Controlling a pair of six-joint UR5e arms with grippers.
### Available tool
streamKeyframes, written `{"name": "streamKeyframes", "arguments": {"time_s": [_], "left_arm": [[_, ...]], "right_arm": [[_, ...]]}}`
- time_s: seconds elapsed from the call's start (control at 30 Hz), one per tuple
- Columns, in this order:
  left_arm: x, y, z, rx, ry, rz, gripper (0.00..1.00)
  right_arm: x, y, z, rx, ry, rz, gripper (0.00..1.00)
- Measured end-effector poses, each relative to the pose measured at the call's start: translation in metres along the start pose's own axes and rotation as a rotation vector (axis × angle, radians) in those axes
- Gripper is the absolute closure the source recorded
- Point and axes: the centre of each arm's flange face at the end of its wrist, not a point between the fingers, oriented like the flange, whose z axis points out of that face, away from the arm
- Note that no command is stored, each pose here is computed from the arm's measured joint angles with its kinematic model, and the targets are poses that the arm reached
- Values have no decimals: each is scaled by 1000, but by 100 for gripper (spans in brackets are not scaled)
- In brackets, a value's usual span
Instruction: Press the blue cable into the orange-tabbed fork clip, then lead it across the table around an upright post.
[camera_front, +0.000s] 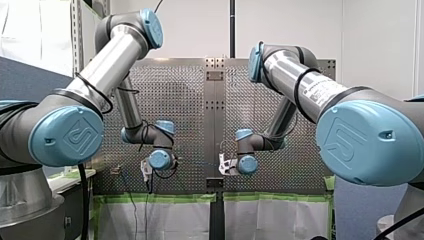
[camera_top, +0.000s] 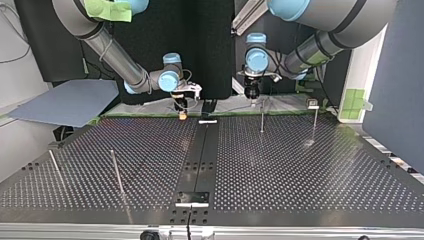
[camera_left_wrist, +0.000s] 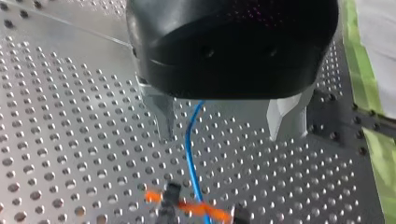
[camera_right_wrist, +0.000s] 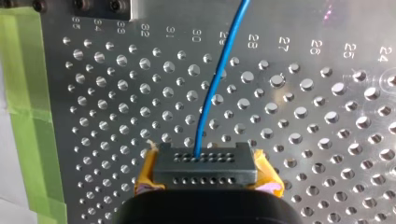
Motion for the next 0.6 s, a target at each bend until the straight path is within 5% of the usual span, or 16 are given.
{"name": "streamKeyframes", "arguments": {"time_s": [0.6], "left_arm": [[-25, -11, 36, -14, -61, 29, 2]], "right_arm": [[0, 1, 0, -1, -1, -3, 100]]}}
